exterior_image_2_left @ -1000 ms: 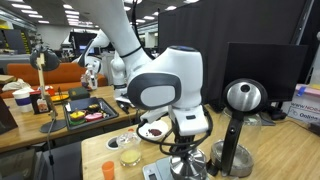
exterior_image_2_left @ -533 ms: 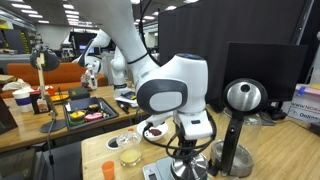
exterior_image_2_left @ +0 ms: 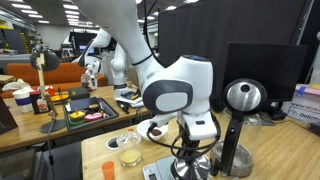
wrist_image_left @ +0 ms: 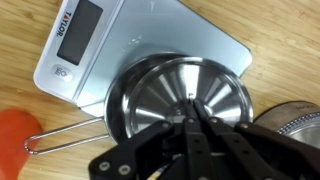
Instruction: Close the pan
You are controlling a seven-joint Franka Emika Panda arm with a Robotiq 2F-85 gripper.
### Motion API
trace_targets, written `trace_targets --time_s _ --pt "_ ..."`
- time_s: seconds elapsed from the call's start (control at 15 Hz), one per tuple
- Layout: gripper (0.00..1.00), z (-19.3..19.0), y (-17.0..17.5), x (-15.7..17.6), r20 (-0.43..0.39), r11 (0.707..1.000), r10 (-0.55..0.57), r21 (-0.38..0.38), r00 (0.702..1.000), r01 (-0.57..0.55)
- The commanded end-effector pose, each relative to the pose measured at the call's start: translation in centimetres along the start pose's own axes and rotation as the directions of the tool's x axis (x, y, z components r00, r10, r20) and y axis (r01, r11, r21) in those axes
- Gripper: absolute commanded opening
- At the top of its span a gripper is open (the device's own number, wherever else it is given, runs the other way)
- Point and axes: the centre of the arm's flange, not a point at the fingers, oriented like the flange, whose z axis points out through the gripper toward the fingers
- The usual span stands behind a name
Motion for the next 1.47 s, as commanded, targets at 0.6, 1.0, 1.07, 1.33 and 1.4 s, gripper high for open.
trace_targets --time_s 0.6,1.0,1.07,1.33,1.4 --pt "0.21 0.2 0.4 0.6 0.053 0.998 0.022 -0.053 0.998 -0.019" --pt "0.69 0.2 0.4 0.7 0.068 0.997 0.030 -0.068 0.997 -0.026" --pt "0.75 0.0 0.4 0.7 0.068 0.998 0.028 -0.064 0.997 -0.023" --pt "1.00 -1.7 1.1 1.0 0.046 0.999 0.017 -0.047 0.999 -0.015" --pt "1.00 -2.3 1.5 1.1 0.043 0.999 0.005 -0.046 0.999 -0.003"
